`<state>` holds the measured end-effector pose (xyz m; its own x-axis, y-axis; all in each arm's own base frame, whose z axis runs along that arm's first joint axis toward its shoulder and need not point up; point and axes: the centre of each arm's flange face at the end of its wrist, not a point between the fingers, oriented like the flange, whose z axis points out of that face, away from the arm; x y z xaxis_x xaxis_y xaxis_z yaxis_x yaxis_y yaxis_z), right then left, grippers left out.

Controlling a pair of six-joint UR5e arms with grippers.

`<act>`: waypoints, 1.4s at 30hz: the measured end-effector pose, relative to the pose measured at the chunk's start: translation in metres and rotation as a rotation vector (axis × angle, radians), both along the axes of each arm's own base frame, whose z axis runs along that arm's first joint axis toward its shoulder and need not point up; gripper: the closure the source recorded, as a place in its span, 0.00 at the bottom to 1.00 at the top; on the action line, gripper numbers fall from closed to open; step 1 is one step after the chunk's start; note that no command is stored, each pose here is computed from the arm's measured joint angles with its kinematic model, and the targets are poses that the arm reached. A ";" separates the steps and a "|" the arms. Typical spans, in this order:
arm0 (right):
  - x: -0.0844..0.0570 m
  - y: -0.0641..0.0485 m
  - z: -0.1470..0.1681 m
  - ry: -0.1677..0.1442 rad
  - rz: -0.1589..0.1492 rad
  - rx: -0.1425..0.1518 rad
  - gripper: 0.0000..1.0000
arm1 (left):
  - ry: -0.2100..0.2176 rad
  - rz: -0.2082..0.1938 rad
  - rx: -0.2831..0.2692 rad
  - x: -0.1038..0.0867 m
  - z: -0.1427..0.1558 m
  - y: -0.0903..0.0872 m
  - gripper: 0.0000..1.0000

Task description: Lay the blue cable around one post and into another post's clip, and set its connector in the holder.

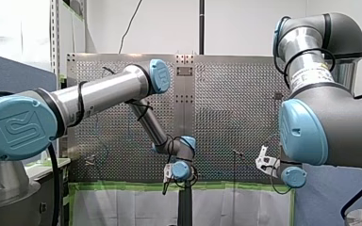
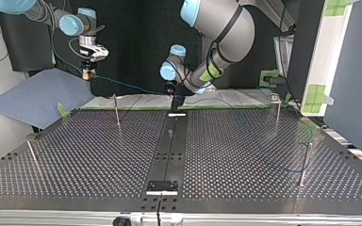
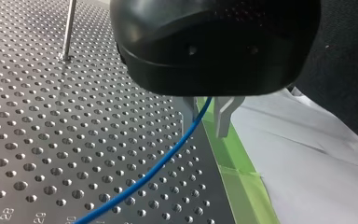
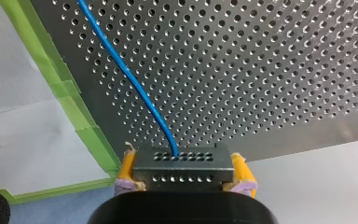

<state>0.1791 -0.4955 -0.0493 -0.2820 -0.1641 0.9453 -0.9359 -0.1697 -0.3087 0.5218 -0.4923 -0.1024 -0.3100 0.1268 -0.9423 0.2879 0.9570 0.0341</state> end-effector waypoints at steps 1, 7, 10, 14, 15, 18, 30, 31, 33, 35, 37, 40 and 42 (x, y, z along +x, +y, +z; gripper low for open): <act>0.000 0.000 0.000 0.000 0.000 0.000 1.00 | 0.000 0.001 0.003 0.000 0.000 0.000 0.75; 0.000 0.000 0.000 0.000 0.001 0.001 1.00 | -0.002 0.002 0.019 -0.001 0.000 0.000 0.87; 0.000 0.000 0.000 0.000 0.001 0.003 1.00 | -0.003 -0.002 0.024 -0.003 0.000 -0.002 0.87; 0.001 0.001 0.000 0.000 0.003 0.004 1.00 | -0.005 -0.005 0.027 -0.004 0.000 -0.003 0.89; 0.001 0.001 0.000 0.000 0.003 0.004 1.00 | -0.005 -0.006 0.028 -0.004 0.000 -0.003 0.93; 0.002 0.001 0.000 0.000 0.003 0.005 1.00 | -0.006 -0.009 0.032 -0.005 0.000 -0.004 0.95; 0.002 0.001 -0.001 -0.001 0.003 0.006 1.00 | -0.008 -0.019 0.036 -0.009 0.001 -0.009 0.95; 0.001 0.001 -0.001 -0.002 0.002 0.006 1.00 | -0.009 -0.020 0.037 -0.010 0.001 -0.009 0.95; -0.001 0.001 -0.001 -0.005 -0.002 0.007 1.00 | -0.009 -0.024 0.038 -0.012 0.001 -0.011 0.95; -0.002 0.000 0.000 -0.009 -0.006 0.007 1.00 | -0.010 -0.028 0.040 -0.014 0.001 -0.013 0.95; -0.003 -0.001 0.000 -0.014 -0.009 0.007 1.00 | -0.012 -0.033 0.043 -0.016 0.002 -0.016 0.95; -0.005 -0.002 0.000 -0.021 -0.013 0.005 1.00 | -0.019 -0.038 0.049 -0.019 0.005 -0.020 0.95; -0.007 -0.003 0.000 -0.027 -0.017 0.005 1.00 | -0.024 -0.043 0.050 -0.023 0.009 -0.025 0.95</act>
